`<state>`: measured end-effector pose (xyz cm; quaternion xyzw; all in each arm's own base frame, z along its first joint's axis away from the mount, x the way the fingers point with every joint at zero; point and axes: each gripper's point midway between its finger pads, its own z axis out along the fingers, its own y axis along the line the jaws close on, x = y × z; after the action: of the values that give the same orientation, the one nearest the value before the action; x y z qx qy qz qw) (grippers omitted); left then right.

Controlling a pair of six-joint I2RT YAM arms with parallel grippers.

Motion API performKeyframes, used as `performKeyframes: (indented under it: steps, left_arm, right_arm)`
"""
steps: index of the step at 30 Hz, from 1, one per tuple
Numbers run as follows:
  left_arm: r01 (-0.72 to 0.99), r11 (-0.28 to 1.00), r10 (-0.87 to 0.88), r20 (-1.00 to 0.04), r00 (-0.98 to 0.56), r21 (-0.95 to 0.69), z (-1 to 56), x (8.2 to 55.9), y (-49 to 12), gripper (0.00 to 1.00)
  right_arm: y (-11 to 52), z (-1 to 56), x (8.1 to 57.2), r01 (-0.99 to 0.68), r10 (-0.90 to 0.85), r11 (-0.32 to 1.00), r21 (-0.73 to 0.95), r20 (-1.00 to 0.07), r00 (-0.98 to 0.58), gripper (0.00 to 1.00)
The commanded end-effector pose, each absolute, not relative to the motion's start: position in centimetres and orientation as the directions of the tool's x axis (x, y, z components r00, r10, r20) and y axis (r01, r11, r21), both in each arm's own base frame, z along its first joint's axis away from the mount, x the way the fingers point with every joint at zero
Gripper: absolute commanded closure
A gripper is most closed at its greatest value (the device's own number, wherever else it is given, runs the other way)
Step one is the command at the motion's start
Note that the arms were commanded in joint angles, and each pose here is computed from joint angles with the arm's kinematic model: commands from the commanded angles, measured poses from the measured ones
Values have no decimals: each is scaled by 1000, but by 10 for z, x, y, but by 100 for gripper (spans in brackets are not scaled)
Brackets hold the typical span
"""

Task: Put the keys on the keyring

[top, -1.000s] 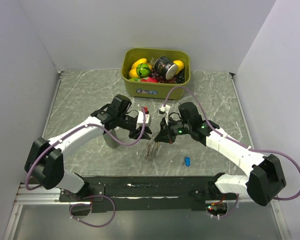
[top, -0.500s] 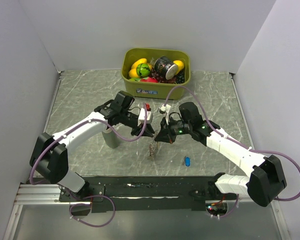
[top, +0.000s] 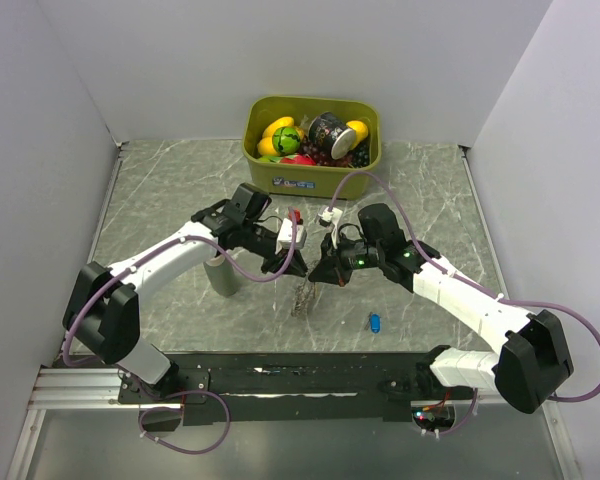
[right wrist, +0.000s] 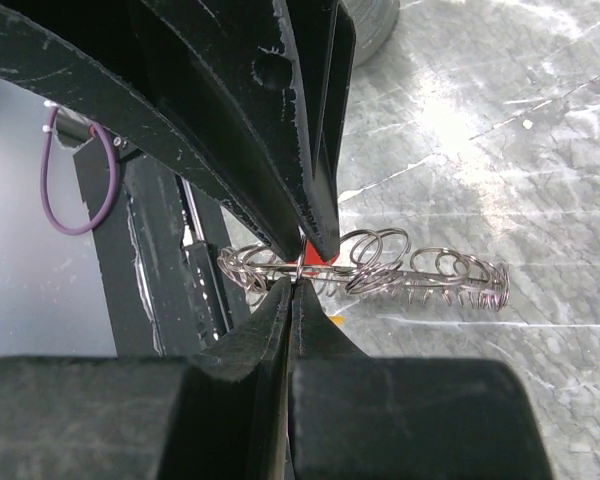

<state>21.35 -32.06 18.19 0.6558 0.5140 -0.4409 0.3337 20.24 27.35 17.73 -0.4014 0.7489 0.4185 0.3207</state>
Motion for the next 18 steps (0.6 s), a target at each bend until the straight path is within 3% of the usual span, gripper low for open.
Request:
performKeyframes:
  steps: [1,6,11,18]
  left_arm:
    - [951,-306,307,-941,139,41,203,212,-330,79]
    - [953,-297,297,-944,143,51,208,213,-331,87]
    - [956,-285,285,-947,146,62,212,214,-332,76]
    - [954,-292,275,-950,149,66,215,212,-332,75]
  right_arm:
    - [280,201,207,-901,-283,298,314,-872,-398,100]
    - [279,200,206,-899,-284,298,319,-870,-403,100]
    - [280,201,205,-901,-285,293,318,-871,-400,100]
    - [280,199,205,-900,-282,293,323,-870,-405,100]
